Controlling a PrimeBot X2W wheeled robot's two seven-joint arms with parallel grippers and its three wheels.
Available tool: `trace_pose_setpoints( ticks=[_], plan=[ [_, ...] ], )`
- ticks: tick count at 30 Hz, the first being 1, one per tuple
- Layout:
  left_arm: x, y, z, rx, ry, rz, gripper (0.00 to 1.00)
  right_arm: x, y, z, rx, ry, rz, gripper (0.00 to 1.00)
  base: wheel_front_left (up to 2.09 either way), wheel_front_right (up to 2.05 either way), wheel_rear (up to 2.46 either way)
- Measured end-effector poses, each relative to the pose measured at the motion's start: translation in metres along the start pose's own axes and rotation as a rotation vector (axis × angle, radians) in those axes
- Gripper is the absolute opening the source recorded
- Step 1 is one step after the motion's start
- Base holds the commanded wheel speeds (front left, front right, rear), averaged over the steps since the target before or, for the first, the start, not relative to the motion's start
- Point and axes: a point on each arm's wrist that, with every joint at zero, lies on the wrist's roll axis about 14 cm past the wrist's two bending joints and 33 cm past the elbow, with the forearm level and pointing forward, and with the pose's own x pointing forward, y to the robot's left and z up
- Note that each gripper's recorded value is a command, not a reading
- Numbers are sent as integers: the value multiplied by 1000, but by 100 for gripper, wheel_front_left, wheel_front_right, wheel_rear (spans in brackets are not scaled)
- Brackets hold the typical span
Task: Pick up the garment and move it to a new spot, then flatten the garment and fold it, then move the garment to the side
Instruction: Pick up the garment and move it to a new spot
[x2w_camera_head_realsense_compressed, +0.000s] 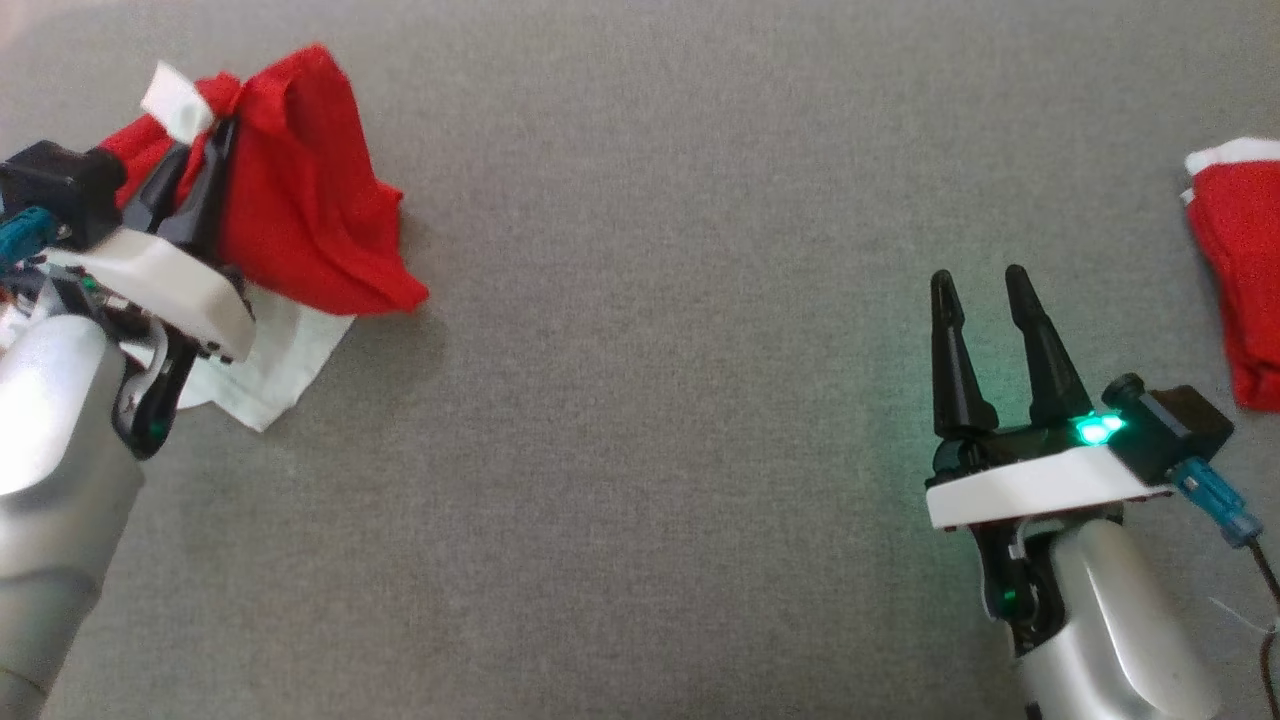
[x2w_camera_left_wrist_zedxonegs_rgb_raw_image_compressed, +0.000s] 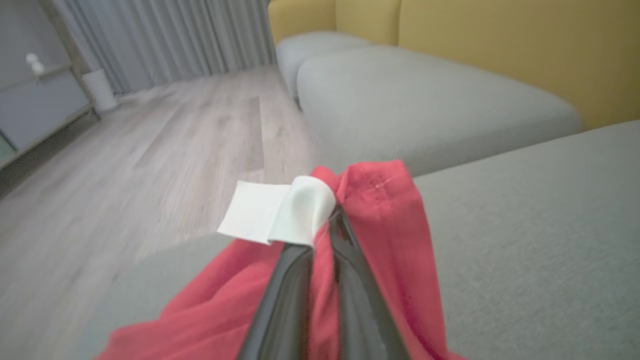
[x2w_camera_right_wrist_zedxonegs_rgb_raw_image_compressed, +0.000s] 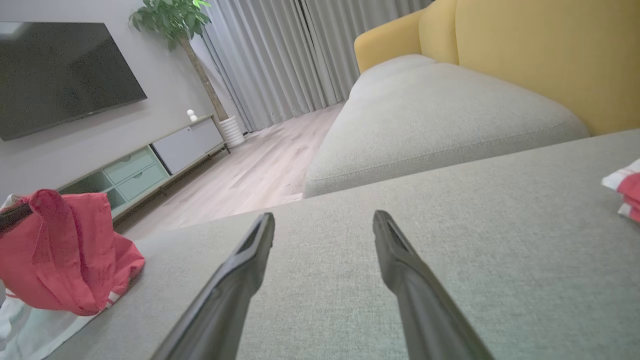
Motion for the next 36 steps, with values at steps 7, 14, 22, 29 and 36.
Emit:
trace_pose_setpoints(
  ticks=[7, 14, 22, 29, 36],
  plan=[
    [-24, -31, 90, 84, -289, -86, 0, -18, 7, 20, 4, -43, 1, 100, 0, 0, 0],
    [-49, -81, 150, 115, -476, -184, 0, -35, -1, 36, -3, -85, -36, 100, 0, 0, 0],
    [-48, -135, 155, 123, -446, -311, 0, -49, -17, 48, -4, -119, -91, 100, 0, 0, 0],
    [-20, -180, 129, 132, -323, -437, 0, -58, -32, 58, 7, -150, -138, 100, 0, 0, 0],
    [28, -229, 114, 197, -257, -588, 0, -58, -48, 70, 19, -184, -178, 100, 0, 0, 0]
  ],
)
